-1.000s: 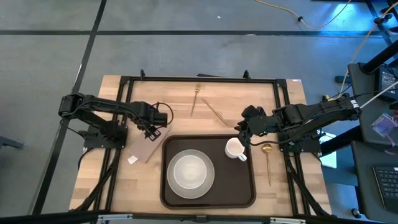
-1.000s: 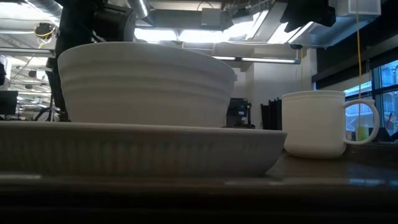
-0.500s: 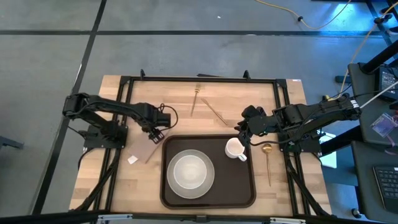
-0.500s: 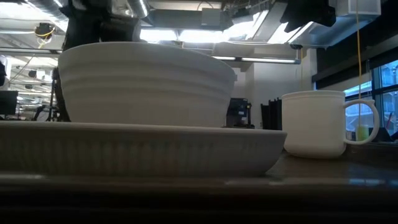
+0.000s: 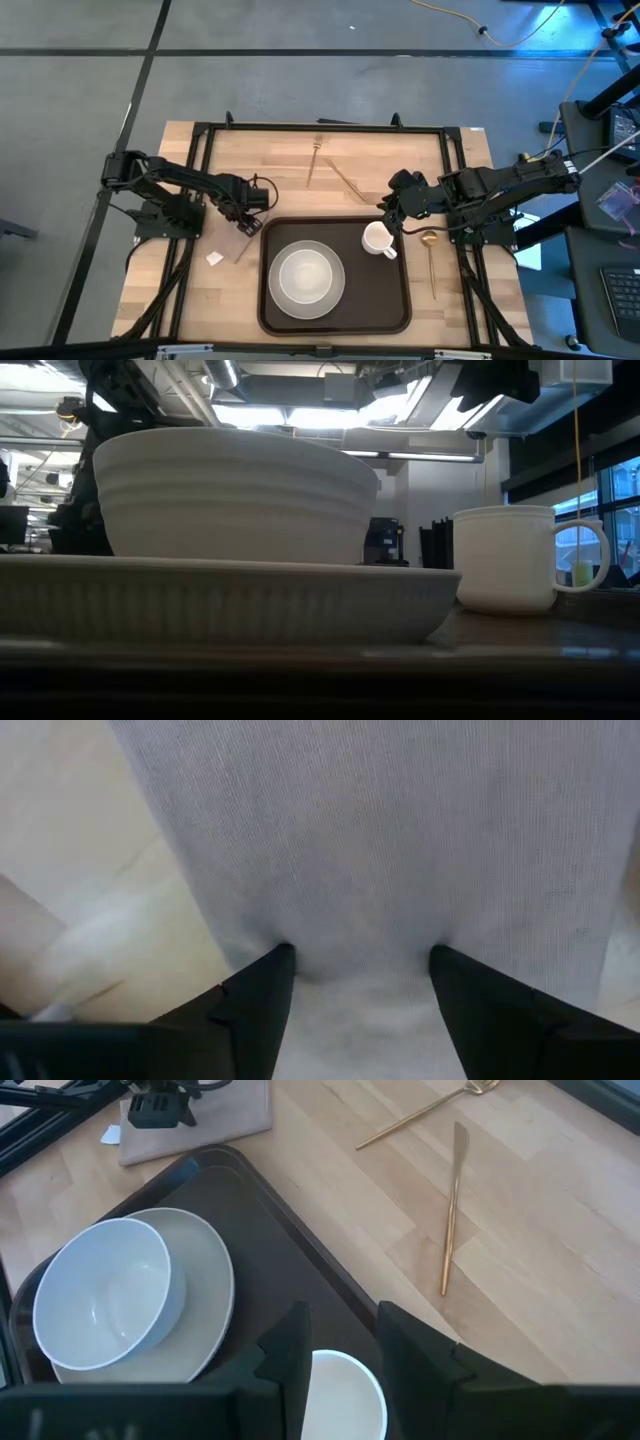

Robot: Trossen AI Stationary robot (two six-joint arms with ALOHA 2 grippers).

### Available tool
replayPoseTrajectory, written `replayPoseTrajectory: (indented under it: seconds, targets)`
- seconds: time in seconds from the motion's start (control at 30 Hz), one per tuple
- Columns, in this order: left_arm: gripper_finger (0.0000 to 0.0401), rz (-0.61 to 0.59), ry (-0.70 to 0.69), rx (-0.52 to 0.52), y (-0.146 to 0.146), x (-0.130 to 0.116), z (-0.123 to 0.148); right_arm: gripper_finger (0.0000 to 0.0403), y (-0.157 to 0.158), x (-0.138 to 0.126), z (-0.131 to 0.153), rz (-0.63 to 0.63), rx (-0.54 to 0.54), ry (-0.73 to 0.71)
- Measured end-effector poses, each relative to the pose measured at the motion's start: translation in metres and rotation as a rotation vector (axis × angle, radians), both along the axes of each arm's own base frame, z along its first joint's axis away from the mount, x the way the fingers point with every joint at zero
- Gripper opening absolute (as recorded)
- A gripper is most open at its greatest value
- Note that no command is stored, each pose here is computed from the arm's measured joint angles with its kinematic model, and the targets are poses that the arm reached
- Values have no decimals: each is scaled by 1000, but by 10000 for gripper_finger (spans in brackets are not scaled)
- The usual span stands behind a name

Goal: Set up tray
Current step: Put the brown napkin on the black serving tray to the right of the gray plate

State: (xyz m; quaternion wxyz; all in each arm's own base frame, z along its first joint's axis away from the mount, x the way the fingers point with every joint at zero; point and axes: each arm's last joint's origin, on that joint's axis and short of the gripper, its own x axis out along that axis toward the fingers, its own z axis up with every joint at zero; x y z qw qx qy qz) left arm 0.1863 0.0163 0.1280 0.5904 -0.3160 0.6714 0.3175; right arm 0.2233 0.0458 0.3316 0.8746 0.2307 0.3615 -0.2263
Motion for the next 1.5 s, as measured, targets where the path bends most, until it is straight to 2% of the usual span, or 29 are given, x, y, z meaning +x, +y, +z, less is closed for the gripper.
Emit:
replayPoseTrajectory:
  seconds: [0.17,0.27,0.6,0.73,0.87,1.0,1.2,1.37,1.5]
  targets:
    - [187,33,1,4,1,0,-1,117,0,0,0,7,-7,2]
    - [147,66,2,13,1,0,-1,117,0,0,0,13,-12,4]
    - [16,61,27,65,2,-2,-1,117,0,0,0,15,-14,5]
    - [8,64,28,78,3,-3,3,117,0,0,0,16,-15,5]
    - [6,53,33,152,6,-3,30,117,0,0,0,17,-15,6]
    - [6,60,-59,128,8,-2,63,117,0,0,0,17,-16,6]
    - [5,77,-324,104,10,-3,117,117,0,0,0,17,-17,6]
    - [5,70,-575,104,10,-9,168,117,0,0,0,8,-26,2]
    - [5,42,-845,85,7,-5,210,117,0,0,1,1,-27,-6]
